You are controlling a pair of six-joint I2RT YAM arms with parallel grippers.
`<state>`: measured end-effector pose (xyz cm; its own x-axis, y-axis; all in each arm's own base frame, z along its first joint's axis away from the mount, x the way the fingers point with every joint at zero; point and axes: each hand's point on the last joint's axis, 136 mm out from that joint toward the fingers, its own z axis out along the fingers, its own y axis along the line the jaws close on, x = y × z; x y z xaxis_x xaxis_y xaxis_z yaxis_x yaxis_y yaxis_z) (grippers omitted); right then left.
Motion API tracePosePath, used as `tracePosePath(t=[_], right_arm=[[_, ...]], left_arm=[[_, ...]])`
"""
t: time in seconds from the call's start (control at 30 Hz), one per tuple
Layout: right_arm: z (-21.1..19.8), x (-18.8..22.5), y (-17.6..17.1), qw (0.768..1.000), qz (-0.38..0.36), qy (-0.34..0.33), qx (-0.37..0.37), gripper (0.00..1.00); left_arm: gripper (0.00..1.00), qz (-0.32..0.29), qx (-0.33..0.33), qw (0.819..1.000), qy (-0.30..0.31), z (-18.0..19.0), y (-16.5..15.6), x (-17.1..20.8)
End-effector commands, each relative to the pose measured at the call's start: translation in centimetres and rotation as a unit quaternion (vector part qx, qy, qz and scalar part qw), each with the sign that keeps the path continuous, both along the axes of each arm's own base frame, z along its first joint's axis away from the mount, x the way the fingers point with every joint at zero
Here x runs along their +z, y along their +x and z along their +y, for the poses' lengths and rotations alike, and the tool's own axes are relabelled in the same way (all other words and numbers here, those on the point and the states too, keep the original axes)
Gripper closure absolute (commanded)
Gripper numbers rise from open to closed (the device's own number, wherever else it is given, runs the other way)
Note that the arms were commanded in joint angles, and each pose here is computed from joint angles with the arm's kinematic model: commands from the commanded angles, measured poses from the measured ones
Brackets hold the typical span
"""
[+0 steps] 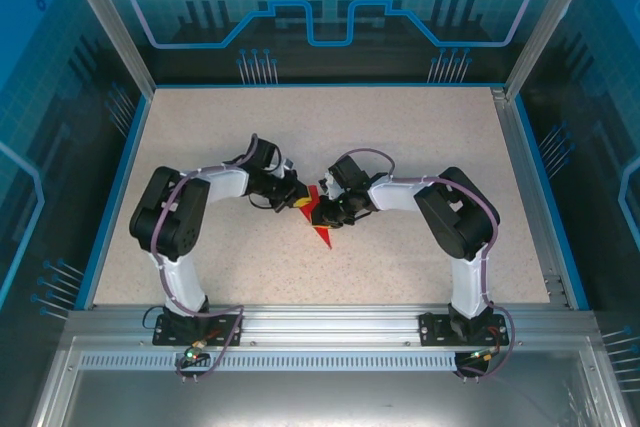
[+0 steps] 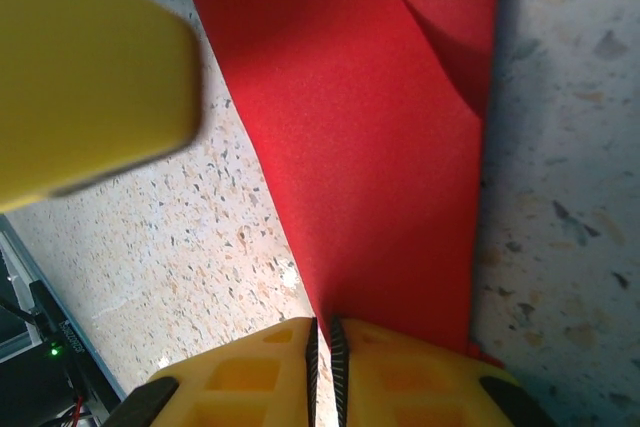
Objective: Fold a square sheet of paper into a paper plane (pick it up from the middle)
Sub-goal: Fold the wing for the fifth time at the center of the table.
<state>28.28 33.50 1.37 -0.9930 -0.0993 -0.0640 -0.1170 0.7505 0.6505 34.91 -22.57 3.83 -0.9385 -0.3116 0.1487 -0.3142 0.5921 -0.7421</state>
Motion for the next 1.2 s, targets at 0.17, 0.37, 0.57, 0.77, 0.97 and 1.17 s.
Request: tracePosePath(t=[0.17,0.37,0.57,0.77,0.97,1.17], right_arm=[[-1.1,1.8,-2.3,1.000,0.002,0.000,0.016,0.80],[-1.9,1.0,-3.3,0.999,0.010,-0.025,0.026,0.79],[-3.1,-1.0,-5.3,0.998,0.039,-0.042,0.029,0.80],[-4.1,-1.3,-7.0,0.998,0.046,-0.043,0.033,0.80],[-4.9,-2.3,-8.6,0.997,0.066,-0.035,0.024,0.80],[-5.5,-2.5,-9.4,0.997,0.072,-0.032,0.013,0.80]], left_arm=[[1.00,0.035,0.011,0.999,0.016,0.4,-0.8,-3.2],[1.00,0.050,0.011,0.998,0.028,0.7,-1.2,-4.4],[1.00,0.056,0.012,0.998,0.036,1.1,-1.6,-5.1],[1.00,0.060,0.014,0.997,0.041,1.3,-1.7,-5.5],[1.00,0.061,0.015,0.997,0.041,1.3,-1.6,-5.6],[1.00,0.064,0.014,0.997,0.044,1.4,-1.8,-5.8]])
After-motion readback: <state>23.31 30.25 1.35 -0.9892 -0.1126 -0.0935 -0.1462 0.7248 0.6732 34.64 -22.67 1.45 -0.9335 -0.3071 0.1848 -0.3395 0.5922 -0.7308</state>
